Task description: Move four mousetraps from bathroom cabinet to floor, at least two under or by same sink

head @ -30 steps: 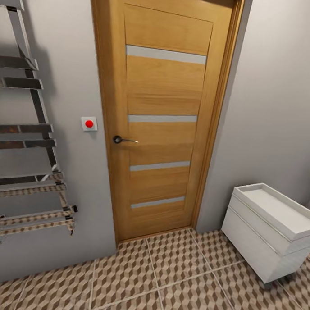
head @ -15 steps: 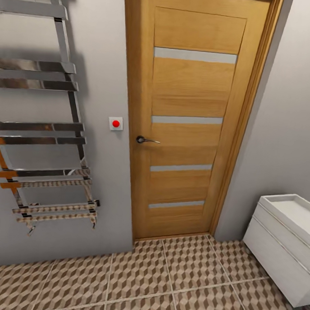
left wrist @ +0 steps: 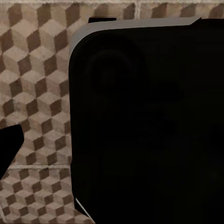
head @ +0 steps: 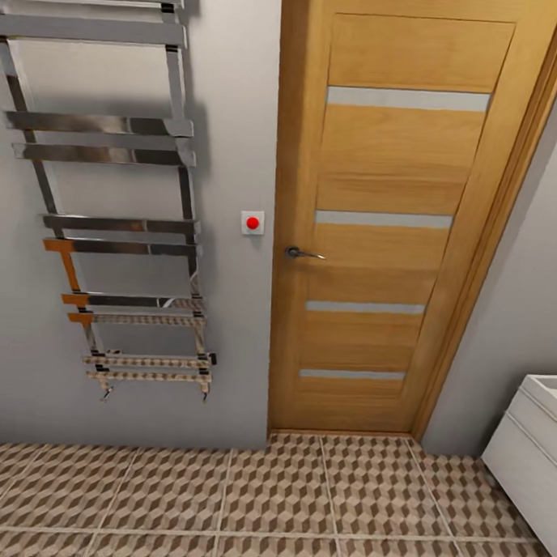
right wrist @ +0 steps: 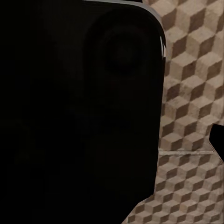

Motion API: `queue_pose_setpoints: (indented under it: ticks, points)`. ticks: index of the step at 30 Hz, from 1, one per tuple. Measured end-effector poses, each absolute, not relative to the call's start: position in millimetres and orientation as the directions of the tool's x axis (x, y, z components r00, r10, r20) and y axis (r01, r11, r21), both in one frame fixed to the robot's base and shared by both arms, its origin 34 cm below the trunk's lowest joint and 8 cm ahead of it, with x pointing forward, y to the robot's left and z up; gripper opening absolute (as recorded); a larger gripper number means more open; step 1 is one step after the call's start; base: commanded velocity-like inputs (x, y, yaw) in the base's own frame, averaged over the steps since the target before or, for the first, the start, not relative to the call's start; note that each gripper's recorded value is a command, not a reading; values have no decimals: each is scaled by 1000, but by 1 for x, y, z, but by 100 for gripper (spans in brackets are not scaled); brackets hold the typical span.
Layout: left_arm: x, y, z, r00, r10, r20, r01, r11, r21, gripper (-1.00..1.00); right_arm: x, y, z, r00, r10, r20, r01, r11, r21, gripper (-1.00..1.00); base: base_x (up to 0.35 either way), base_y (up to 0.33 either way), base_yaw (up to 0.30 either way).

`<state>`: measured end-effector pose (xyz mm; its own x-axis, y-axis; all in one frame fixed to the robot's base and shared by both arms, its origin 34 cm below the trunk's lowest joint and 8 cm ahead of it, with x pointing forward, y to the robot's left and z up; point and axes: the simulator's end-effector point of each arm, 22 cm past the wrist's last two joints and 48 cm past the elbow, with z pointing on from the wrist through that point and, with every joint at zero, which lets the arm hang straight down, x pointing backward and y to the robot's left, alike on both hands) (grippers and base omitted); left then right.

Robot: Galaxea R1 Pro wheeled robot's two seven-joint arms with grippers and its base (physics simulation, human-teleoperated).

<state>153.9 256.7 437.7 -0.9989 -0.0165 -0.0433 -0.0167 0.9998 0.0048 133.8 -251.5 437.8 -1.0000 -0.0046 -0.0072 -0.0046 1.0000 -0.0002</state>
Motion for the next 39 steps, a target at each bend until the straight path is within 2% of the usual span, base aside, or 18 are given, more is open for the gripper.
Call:
queue_pose_setpoints:
  ticks: [39]
  points:
    - [154,253,438,-999,-14,-43,-14,1000,3,100,134,-252,438,-1000,7,-8,7,1000,-1,100,0,0,296]
